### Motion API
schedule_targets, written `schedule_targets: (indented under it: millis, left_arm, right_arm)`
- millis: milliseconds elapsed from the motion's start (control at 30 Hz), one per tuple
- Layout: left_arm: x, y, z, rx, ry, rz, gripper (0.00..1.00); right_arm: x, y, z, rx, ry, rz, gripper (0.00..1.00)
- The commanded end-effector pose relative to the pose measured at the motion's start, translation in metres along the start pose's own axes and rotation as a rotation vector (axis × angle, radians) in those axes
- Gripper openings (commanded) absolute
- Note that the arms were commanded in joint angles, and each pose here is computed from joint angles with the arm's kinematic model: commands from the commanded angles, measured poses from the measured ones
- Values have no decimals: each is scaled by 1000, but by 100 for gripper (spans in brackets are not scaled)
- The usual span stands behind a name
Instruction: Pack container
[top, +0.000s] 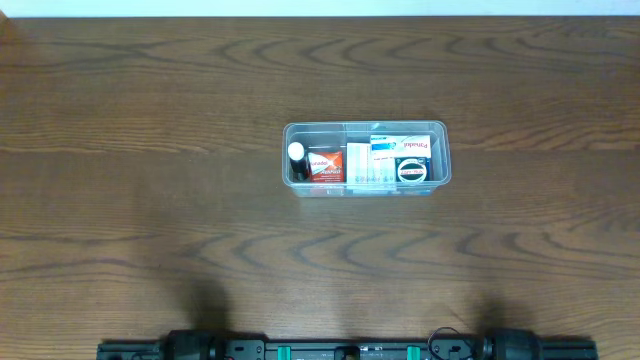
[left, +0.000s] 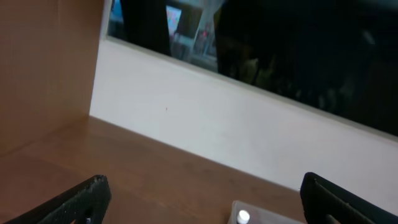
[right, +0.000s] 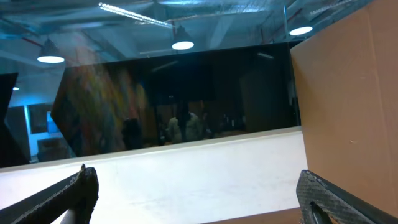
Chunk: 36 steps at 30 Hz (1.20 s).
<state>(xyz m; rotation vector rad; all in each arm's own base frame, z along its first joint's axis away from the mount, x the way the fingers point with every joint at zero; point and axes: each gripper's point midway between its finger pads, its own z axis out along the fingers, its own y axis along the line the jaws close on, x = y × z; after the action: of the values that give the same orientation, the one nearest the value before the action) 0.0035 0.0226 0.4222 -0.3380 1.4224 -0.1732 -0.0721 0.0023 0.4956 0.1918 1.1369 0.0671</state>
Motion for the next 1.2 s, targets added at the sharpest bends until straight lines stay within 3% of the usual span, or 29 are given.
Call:
schedule_targets:
  millis: [0,200,467,767,1167]
  left_arm:
    - [-2,-2,-14,34,-49,3,98]
    - [5,1,-8,24,-32,5,98]
    - [35,4,35,0,51,-13,98]
    - [46,-23,68,147,56,-23,98]
    - [140,-19,142,193,213,-28,98]
  right_arm:
    - [1,2,2,-25,10,-22,99]
    - [13,9,17,-64,47,-38,99]
    - [71,20,59,-159,213,-27,99]
    - [132,11,86,-138,373,-15,99]
    - [201,12,103,-185,540,16,99]
